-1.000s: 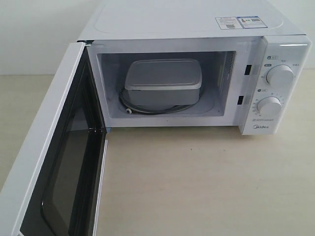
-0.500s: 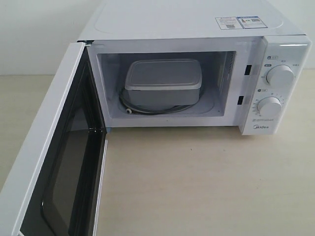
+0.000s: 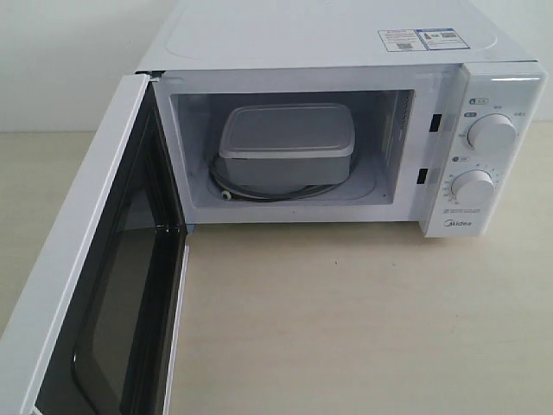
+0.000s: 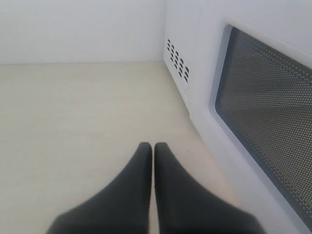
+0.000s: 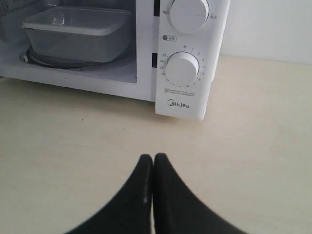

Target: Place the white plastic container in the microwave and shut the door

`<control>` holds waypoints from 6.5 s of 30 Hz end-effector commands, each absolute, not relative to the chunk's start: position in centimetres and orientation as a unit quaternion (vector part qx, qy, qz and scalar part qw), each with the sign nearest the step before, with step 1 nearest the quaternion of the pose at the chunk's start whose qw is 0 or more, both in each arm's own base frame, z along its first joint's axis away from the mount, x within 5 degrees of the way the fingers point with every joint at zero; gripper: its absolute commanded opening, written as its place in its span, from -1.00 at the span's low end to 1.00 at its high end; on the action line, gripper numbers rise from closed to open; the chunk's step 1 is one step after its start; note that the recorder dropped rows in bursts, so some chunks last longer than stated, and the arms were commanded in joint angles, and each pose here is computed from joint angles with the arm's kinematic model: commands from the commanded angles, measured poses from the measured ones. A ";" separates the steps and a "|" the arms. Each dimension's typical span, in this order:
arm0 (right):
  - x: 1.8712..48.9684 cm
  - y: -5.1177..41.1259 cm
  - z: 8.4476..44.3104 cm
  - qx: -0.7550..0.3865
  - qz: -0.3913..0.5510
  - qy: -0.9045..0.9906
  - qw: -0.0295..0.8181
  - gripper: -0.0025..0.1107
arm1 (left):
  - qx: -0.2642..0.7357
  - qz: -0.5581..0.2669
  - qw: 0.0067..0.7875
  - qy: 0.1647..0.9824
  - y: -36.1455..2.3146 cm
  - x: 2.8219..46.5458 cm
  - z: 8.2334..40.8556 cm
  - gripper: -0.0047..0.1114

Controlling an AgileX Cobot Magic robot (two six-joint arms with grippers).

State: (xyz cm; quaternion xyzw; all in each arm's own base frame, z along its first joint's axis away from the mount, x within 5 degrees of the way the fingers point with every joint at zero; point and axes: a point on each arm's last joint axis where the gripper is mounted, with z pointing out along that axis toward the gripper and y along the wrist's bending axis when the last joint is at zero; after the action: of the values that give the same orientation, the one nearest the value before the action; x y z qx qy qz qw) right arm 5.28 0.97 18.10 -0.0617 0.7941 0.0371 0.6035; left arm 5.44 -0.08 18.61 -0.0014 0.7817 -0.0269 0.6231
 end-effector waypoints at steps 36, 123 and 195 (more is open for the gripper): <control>5.3 0.9 18.2 -0.058 0.035 0.789 0.611 -0.96 | -0.079 -0.204 0.703 0.677 -0.9 1.3 31.3 -0.85; 5.3 0.9 18.2 -0.058 0.035 0.789 0.611 -0.96 | 0.344 -0.343 0.471 0.736 -10.7 26.5 29.9 -0.85; 5.4 -0.7 22.6 0.289 0.327 0.548 0.714 -0.96 | 0.155 -0.233 0.661 0.696 -5.0 8.8 35.7 -0.85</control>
State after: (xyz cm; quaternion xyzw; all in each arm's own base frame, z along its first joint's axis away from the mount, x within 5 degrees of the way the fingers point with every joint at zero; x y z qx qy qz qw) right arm 5.61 0.04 21.83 0.2075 0.6213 0.2614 0.7090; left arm 10.53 -5.50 35.43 0.1766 0.7202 -0.2332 0.6291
